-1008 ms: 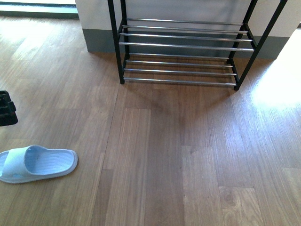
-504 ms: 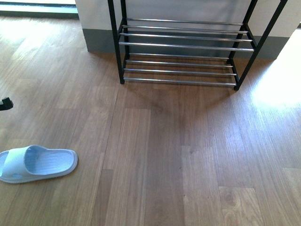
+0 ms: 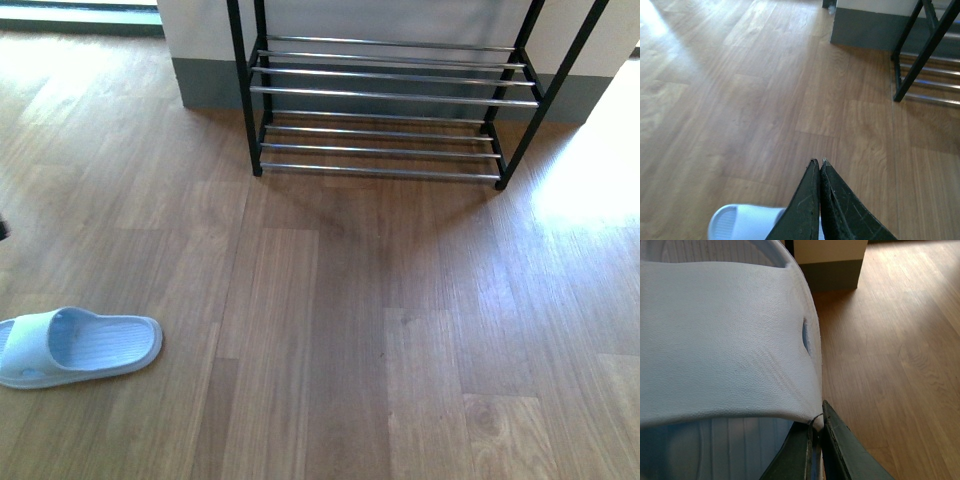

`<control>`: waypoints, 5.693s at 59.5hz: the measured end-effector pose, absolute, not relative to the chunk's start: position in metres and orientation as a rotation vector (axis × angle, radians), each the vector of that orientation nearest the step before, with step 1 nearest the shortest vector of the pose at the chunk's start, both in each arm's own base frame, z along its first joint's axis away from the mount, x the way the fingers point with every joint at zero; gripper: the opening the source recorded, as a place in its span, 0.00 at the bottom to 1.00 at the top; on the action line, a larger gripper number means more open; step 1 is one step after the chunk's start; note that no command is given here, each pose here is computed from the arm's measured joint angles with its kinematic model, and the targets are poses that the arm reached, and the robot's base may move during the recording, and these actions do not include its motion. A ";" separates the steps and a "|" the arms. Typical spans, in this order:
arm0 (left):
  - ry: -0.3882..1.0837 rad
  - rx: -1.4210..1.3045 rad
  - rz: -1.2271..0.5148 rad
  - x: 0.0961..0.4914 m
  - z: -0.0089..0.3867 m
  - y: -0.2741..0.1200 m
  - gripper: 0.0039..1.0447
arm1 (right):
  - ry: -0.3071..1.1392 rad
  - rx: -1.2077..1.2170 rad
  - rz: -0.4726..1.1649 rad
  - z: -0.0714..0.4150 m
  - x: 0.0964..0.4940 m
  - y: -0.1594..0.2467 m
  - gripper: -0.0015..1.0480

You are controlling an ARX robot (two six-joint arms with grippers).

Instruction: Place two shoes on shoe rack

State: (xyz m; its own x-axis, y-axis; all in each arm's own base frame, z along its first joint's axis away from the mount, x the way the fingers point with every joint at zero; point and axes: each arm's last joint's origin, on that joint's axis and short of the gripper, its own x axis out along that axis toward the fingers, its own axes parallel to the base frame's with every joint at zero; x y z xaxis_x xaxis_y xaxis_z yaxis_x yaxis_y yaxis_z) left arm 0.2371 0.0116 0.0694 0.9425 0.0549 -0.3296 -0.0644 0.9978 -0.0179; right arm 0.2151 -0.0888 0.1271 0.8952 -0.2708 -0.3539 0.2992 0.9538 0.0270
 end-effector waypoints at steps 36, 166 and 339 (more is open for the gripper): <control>-0.019 -0.008 0.001 0.171 0.140 0.000 0.92 | 0.356 0.082 -0.292 0.127 0.215 -0.088 0.01; 0.722 -0.037 0.181 0.181 0.057 0.018 0.91 | 0.356 0.082 -0.292 0.127 0.215 -0.088 0.01; 0.758 0.258 0.246 0.333 -0.092 0.019 0.01 | 0.356 0.082 -0.292 0.127 0.215 -0.088 0.01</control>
State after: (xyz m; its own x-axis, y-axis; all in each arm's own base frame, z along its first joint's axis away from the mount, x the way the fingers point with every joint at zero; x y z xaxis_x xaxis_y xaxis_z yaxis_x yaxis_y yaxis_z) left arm 0.3325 0.0187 -0.0922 0.7003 0.3105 -0.6428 -0.1263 0.9401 0.3166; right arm 0.2151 -0.0883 0.1268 0.8957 -0.2675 -0.3552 0.2961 0.9548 0.0277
